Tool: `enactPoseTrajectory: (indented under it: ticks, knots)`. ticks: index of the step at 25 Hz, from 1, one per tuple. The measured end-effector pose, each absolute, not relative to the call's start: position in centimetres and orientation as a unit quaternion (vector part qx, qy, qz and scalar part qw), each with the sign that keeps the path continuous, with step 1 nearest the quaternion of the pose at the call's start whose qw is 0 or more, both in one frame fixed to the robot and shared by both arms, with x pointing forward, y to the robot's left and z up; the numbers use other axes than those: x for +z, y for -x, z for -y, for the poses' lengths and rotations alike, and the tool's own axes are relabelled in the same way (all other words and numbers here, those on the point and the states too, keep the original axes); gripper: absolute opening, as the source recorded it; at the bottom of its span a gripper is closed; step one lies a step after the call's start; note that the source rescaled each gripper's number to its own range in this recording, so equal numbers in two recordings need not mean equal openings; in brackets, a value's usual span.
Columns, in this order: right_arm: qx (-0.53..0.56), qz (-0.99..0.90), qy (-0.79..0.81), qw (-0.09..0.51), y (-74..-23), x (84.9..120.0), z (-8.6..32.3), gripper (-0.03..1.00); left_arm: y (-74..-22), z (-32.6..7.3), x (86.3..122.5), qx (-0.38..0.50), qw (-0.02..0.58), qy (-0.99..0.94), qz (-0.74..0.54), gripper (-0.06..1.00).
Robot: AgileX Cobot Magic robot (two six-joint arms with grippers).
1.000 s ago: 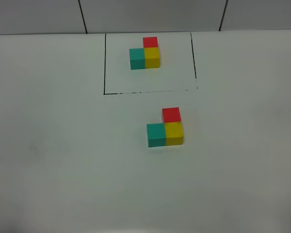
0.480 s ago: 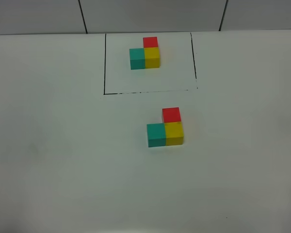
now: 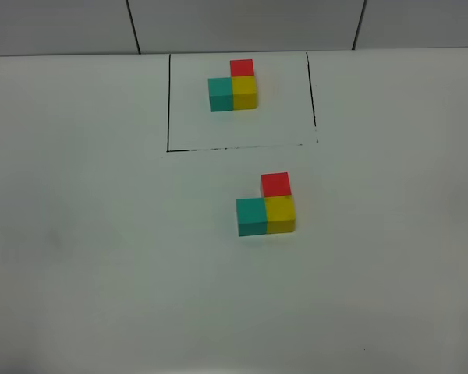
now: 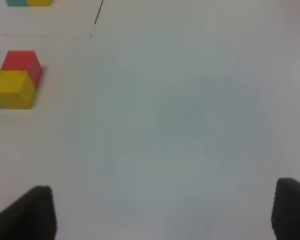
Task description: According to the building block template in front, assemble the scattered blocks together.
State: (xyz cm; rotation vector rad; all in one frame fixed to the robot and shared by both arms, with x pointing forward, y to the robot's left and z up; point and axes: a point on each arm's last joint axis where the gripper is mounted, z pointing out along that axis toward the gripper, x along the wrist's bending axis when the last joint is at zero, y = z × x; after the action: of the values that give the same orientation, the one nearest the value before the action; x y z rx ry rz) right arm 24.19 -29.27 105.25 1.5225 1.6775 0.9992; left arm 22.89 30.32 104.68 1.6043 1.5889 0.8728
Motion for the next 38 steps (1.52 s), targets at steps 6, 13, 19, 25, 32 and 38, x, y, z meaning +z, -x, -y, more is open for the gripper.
enactPoseTrajectory:
  ticks: [6,13,19,25,32,38]
  knots:
    - [0.381,-0.64,-0.581,0.327,-24.19,105.25,29.27,0.74,-22.89,-30.32,104.68,0.337,0.353,-0.62,-0.614,0.8]
    - [0.381,-0.64,-0.581,0.327,-24.19,105.25,29.27,0.74,-22.89,-30.32,104.68,0.337,0.353,-0.62,-0.614,0.8]
    - [0.381,-0.64,-0.581,0.327,-24.19,105.25,29.27,0.74,-22.89,-30.32,104.68,0.337,0.353,-0.62,-0.614,0.8]
    - [0.379,-0.635,-0.587,0.33,-24.21,105.25,29.28,0.74,-22.89,-30.32,104.68,0.337,0.353,-0.62,-0.614,0.8]
    - [0.368,-0.617,-0.606,0.342,-24.25,105.25,29.3,0.73,-22.89,-30.32,104.68,0.337,0.353,-0.62,-0.614,0.8]
    - [0.368,-0.617,-0.606,0.342,-24.25,105.25,29.3,0.73,-22.89,-30.32,104.68,0.337,0.353,-0.62,-0.614,0.8]
